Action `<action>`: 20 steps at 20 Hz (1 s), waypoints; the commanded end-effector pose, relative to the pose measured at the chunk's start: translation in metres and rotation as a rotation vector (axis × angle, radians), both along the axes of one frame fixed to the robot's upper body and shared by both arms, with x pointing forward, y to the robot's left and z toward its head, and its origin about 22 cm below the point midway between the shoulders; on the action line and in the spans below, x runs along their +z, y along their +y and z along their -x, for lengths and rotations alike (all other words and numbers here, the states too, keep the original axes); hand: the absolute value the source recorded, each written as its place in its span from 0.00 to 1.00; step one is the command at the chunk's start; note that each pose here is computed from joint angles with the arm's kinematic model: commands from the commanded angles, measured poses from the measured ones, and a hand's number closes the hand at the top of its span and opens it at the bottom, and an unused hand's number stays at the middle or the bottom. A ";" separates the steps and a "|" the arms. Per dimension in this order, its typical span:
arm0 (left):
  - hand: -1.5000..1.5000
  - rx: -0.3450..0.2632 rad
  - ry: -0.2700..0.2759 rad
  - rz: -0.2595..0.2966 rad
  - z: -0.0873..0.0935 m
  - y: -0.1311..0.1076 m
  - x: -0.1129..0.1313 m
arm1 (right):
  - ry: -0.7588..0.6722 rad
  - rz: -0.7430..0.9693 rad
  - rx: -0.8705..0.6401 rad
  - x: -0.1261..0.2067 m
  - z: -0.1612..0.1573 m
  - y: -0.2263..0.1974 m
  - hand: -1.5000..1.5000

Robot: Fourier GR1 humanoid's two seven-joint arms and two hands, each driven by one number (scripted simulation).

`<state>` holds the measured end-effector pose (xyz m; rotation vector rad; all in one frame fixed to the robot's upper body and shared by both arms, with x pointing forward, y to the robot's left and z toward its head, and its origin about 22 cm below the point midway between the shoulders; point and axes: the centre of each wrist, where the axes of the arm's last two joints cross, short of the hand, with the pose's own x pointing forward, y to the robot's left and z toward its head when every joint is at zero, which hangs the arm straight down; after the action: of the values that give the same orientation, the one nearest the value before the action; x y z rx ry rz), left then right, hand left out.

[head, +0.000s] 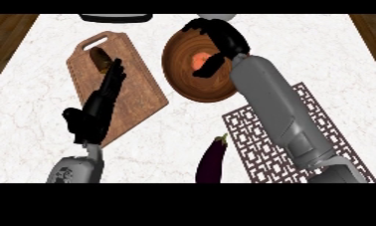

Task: Pick the squash from the placemat and place it in the bowl

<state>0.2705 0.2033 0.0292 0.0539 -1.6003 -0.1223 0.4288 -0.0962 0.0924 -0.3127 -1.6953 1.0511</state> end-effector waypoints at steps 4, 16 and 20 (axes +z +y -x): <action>0.50 0.004 0.017 0.007 -0.002 0.013 -0.004 | -0.060 -0.281 0.033 0.005 -0.009 -0.012 0.00; 0.50 0.022 0.013 -0.001 -0.007 0.003 0.004 | 0.055 -0.538 -0.038 0.041 -0.019 -0.098 0.00; 0.50 0.011 0.017 0.001 -0.009 0.020 -0.007 | 0.113 -0.577 0.004 0.032 -0.011 -0.116 0.00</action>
<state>0.2772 0.2135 0.0278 0.0649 -1.5910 -0.1114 0.4439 -0.1827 0.1279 0.0557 -1.8191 0.5490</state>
